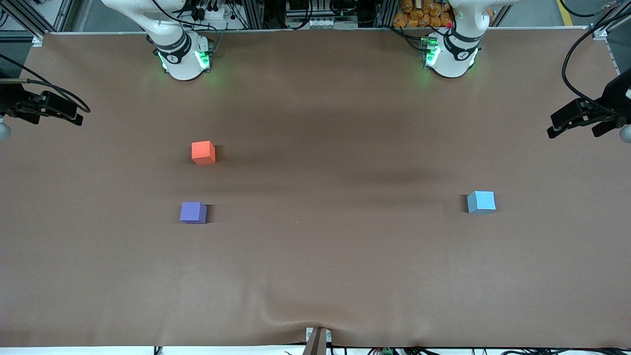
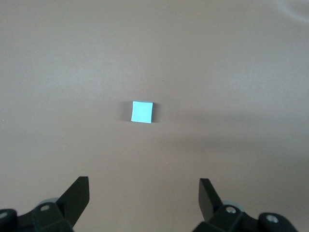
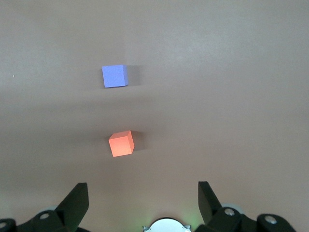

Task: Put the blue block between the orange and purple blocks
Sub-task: 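Reach the left gripper toward the light blue cube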

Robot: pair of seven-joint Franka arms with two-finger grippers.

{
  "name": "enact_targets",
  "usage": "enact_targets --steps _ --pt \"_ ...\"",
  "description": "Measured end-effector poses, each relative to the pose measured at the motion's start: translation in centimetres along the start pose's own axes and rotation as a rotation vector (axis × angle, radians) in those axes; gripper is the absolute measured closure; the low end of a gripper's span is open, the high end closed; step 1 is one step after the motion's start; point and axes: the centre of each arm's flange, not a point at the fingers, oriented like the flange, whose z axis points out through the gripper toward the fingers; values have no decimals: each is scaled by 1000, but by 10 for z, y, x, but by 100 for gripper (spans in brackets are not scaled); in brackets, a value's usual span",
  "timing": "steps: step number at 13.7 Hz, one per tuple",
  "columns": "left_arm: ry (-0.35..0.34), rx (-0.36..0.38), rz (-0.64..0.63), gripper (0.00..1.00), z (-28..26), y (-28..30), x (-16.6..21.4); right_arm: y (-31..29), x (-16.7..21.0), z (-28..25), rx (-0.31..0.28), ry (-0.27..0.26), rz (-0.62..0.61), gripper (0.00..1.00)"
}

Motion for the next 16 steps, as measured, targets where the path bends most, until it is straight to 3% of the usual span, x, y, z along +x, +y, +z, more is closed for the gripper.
enact_targets --steps 9,16 --pt "-19 -2 8 0 13 4 5 1 0 0 0 1 2 0" --pt "-58 -7 23 0 122 7 46 1 0 0 0 2 2 0"
